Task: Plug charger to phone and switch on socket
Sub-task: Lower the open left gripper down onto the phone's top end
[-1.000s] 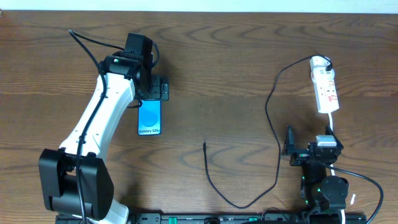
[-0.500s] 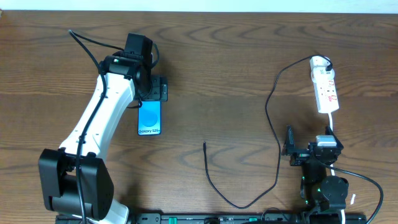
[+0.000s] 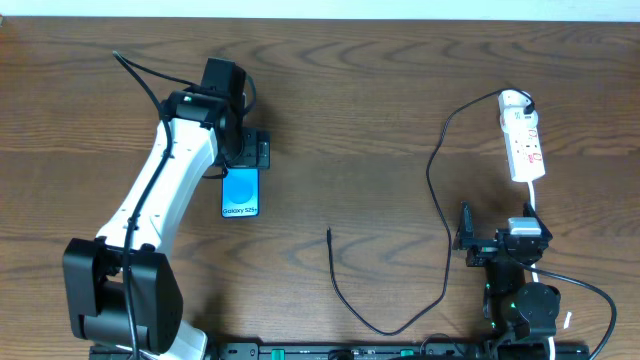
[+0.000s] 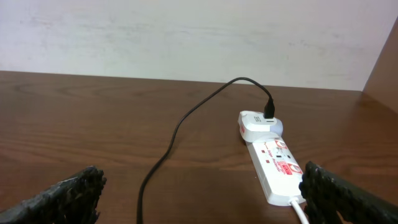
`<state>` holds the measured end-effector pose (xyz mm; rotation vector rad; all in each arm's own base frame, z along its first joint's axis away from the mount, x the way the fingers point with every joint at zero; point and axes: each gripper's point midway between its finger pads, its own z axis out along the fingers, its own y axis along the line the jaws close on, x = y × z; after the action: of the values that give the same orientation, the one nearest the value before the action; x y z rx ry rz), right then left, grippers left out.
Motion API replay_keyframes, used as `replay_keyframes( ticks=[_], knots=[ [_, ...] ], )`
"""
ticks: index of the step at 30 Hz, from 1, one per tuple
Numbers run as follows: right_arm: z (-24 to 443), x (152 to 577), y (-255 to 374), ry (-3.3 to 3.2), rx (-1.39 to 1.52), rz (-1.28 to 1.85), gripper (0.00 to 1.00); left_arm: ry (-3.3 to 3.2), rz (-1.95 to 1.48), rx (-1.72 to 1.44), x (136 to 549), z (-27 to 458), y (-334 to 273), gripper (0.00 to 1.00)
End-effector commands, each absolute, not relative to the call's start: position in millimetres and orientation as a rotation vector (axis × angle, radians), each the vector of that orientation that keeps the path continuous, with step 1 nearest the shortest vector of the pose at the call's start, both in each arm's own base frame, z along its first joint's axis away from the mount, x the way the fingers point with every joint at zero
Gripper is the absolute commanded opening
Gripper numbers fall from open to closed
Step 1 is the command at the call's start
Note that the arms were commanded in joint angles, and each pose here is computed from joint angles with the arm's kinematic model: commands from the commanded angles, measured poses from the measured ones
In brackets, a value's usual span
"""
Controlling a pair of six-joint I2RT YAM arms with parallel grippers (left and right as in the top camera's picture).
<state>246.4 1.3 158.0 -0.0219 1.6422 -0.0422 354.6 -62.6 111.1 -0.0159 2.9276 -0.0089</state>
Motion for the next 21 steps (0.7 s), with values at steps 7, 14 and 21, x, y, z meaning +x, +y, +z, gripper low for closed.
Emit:
replay_keyframes(
  ticks=[7,14,21],
  knots=[
    [158,246,3,1.640,-0.019,-0.031,0.99,2.959,0.001,-0.032,349,92,-62,0.96],
    [158,246,3,1.640,-0.019,-0.031,0.99,2.952,-0.001,-0.031,349,85,-62,0.96],
    [158,246,3,1.641,-0.019,-0.031,0.99,2.947,-0.002,-0.032,346,68,-61,0.96]
  ],
)
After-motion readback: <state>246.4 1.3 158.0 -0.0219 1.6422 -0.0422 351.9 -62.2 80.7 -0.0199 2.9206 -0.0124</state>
